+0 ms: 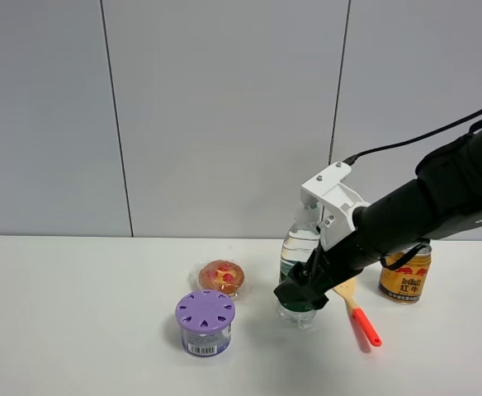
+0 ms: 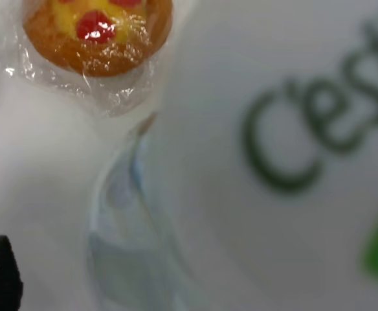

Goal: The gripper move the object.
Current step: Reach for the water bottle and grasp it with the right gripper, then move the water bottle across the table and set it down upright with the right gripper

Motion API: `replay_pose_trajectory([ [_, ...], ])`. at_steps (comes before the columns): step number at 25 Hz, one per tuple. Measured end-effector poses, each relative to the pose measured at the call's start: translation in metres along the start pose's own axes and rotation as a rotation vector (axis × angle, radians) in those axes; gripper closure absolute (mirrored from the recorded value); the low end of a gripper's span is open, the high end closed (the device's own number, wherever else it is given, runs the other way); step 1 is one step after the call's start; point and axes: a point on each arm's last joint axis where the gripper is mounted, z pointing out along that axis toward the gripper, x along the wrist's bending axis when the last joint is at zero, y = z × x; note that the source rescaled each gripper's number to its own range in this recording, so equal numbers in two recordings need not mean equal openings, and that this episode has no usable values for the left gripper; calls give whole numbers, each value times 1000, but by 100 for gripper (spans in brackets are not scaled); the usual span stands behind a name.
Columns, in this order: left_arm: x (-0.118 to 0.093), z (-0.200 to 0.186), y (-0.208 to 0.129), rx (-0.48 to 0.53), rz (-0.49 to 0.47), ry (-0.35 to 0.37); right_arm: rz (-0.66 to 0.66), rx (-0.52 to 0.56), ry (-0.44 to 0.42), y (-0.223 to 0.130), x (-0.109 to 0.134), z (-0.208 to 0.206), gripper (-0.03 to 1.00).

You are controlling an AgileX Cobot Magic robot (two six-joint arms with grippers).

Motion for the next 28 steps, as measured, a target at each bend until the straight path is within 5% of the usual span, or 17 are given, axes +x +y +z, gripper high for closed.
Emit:
replay_pose_trajectory([
  [12, 0, 0, 0, 0, 0, 0, -6, 10, -25, 4, -5, 8, 37],
  [23, 0, 0, 0, 0, 0, 0, -5, 11, -17, 4, -5, 12, 92],
  [28, 0, 0, 0, 0, 0, 0, 11, 8, -15, 4, -4, 12, 94],
])
